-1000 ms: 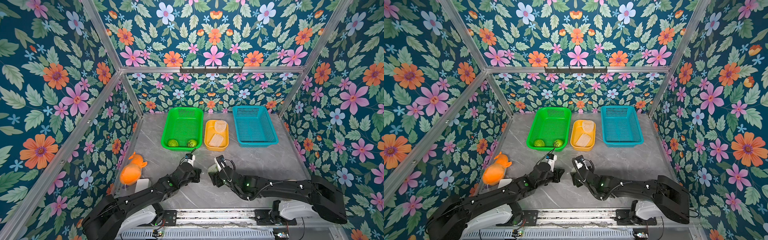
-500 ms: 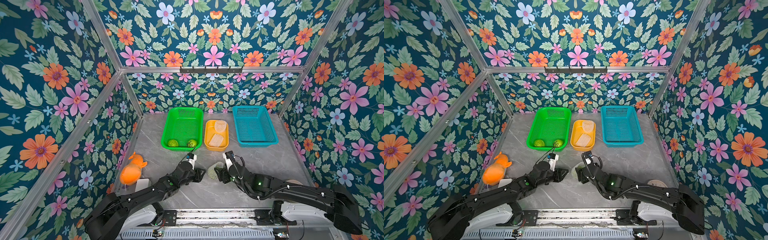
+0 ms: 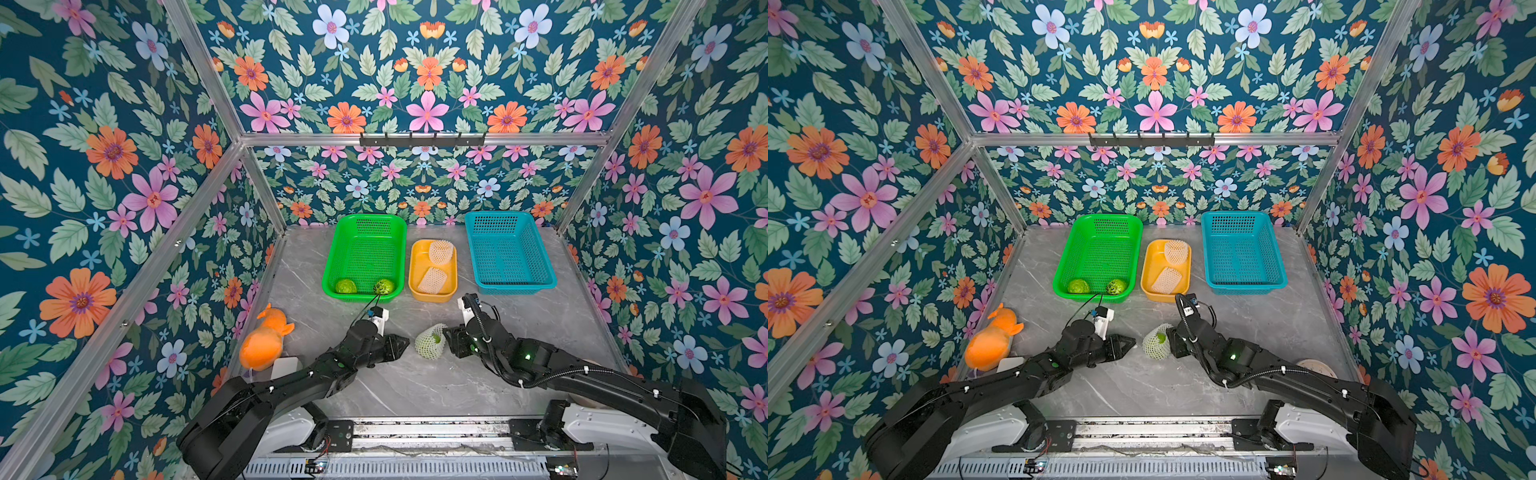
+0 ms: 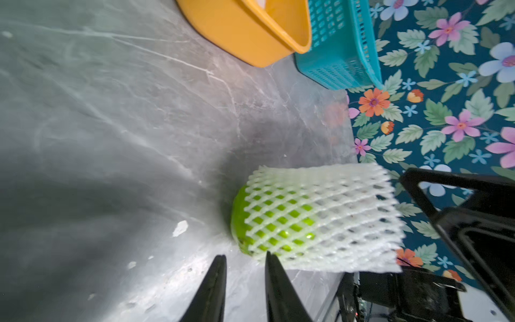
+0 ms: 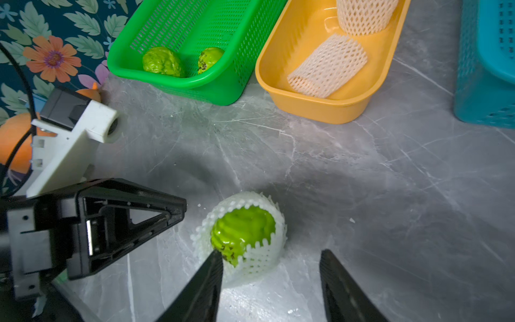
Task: Sleeve custard apples in foam nets
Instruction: Put on the foam net on the custard apple.
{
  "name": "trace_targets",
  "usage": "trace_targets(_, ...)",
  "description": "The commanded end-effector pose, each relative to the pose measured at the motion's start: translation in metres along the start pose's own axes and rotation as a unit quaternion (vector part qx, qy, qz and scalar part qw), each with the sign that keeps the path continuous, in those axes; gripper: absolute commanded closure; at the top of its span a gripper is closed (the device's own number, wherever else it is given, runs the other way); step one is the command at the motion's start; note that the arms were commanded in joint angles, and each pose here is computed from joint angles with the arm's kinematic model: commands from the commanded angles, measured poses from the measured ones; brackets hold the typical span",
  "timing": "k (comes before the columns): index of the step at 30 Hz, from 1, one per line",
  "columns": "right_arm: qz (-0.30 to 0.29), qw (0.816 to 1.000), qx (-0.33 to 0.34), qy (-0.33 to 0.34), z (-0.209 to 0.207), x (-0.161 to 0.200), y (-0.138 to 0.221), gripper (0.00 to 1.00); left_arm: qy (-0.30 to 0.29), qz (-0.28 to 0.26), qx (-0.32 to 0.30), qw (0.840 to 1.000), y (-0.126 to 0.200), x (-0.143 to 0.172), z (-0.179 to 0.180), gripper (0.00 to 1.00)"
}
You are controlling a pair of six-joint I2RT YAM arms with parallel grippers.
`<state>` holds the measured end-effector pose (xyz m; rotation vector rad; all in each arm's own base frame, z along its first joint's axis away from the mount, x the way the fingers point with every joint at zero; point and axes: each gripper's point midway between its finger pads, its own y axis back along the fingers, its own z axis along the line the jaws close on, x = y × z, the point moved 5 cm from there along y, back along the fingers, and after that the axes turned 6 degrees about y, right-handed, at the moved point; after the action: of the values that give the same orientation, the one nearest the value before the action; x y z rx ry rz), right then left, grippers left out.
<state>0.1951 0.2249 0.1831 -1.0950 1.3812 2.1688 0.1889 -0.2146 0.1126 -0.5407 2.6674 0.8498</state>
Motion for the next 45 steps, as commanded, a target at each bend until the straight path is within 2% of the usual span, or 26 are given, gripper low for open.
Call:
trace_targets(1,-0.001,1.000,-0.031,-0.002,0.011,-0.006,-0.003,0.45,-0.019,-0.006,0.024,1.000,0.001,-0.005,-0.011,0.70)
trace_targets(4,-0.003,0.998,-0.055,0.002,0.020,-0.007,-0.011,0.45,-0.025,-0.004,0.007,1.000,0.001,-0.005,-0.007,0.70)
trace_targets(10,0.003,0.998,-0.062,0.005,0.029,-0.006,-0.032,0.47,-0.019,-0.013,-0.012,1.000,0.003,-0.007,0.004,0.71)
trace_targets(18,0.058,0.997,-0.047,0.010,0.027,0.017,-0.054,0.53,-0.013,-0.029,-0.028,0.999,0.012,-0.011,0.016,0.72)
trace_targets(24,0.075,0.996,-0.033,0.022,0.030,0.027,-0.058,0.53,-0.014,-0.027,-0.025,0.999,0.011,-0.012,0.016,0.72)
trace_targets(30,0.063,0.997,-0.023,0.026,0.031,0.019,-0.050,0.51,-0.015,-0.026,-0.024,0.999,0.009,-0.012,0.016,0.69)
trace_targets(38,0.053,0.998,-0.024,0.026,0.032,0.005,-0.033,0.23,-0.015,-0.030,-0.024,0.999,0.011,-0.013,0.016,0.62)
trace_targets(41,0.047,0.998,-0.030,0.022,0.033,0.001,-0.029,0.18,-0.015,-0.030,-0.023,0.999,0.011,-0.013,0.015,0.60)
trace_targets(45,0.045,0.999,-0.028,0.012,0.031,-0.003,-0.022,0.19,-0.005,-0.029,-0.018,0.999,0.010,-0.014,0.013,0.56)
